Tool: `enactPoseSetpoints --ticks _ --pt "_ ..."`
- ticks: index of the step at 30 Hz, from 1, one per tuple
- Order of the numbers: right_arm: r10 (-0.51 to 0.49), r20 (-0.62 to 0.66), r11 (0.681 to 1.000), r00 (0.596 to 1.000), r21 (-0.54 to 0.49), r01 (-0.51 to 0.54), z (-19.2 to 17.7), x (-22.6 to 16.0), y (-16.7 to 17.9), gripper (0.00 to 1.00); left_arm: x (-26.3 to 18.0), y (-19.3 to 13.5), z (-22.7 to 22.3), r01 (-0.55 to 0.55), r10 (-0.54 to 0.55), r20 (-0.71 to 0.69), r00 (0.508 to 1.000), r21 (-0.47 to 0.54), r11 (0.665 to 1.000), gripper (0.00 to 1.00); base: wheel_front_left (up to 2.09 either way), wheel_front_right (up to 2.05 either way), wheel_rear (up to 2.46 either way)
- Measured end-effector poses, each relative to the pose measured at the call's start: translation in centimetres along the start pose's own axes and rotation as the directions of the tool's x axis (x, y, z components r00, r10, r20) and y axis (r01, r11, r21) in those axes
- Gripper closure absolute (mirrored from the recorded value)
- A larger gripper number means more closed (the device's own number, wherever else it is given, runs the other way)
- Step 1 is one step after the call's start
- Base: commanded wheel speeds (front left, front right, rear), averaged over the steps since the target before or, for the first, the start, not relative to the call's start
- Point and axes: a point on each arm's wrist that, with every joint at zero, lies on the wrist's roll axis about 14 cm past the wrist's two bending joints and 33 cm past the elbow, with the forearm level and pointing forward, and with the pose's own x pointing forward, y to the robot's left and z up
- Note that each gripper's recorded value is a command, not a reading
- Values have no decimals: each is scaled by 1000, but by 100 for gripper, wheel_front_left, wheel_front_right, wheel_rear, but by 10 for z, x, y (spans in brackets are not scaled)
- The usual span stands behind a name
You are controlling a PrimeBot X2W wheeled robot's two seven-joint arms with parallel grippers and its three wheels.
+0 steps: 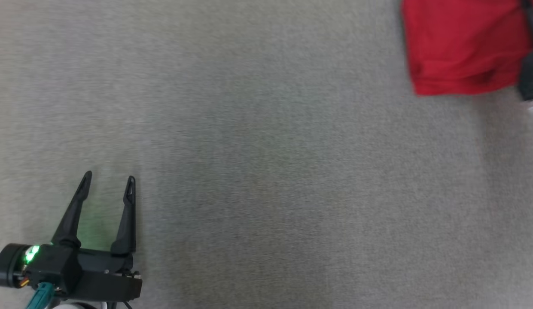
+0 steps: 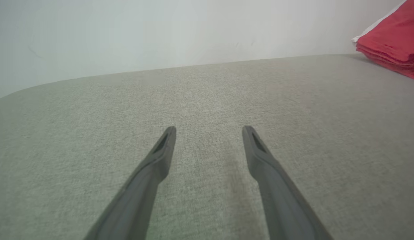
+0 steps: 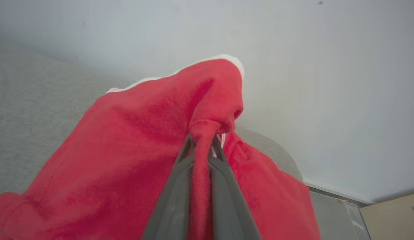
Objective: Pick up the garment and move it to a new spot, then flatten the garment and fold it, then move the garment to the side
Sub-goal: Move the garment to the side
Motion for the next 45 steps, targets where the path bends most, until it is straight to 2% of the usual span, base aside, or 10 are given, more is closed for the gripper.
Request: enactPoseSetpoints --ticks 6,9,20,31,32,34,41,45 --pt "-125 -66 991 990 -56 121 -22 -15 -65 100 24 -20 -8 78 -77 21 997 -17 997 0 0 0 0" --pt "-164 -94 985 982 -76 157 -32 -17 -82 100 34 -27 -9 106 -105 37 994 -23 994 0 0 0 0" --pt "-286 -203 948 936 -204 245 -66 -15 -123 100 51 -40 -23 165 -162 54 985 -42 985 0 0 0 0" --pt "-341 -264 930 902 -234 283 -83 -9 -131 100 53 -36 -31 153 -150 51 987 -50 987 0 0 0 0" --pt "-343 -271 930 900 -234 284 -85 -8 -130 73 53 -36 -32 153 -151 50 987 -50 987 0 0 0 0" --pt "-344 -262 931 902 -220 291 -83 -6 -128 0 54 -37 -34 155 -152 49 987 -53 987 0 0 0 0" --pt "-359 -202 924 911 -218 316 -61 -9 -122 0 55 -39 -31 153 -150 51 987 -57 987 0 0 0 0" --pt "-344 -119 933 931 -153 325 -36 -11 -107 0 52 -38 -23 132 -128 61 990 -62 989 0 0 0 0"
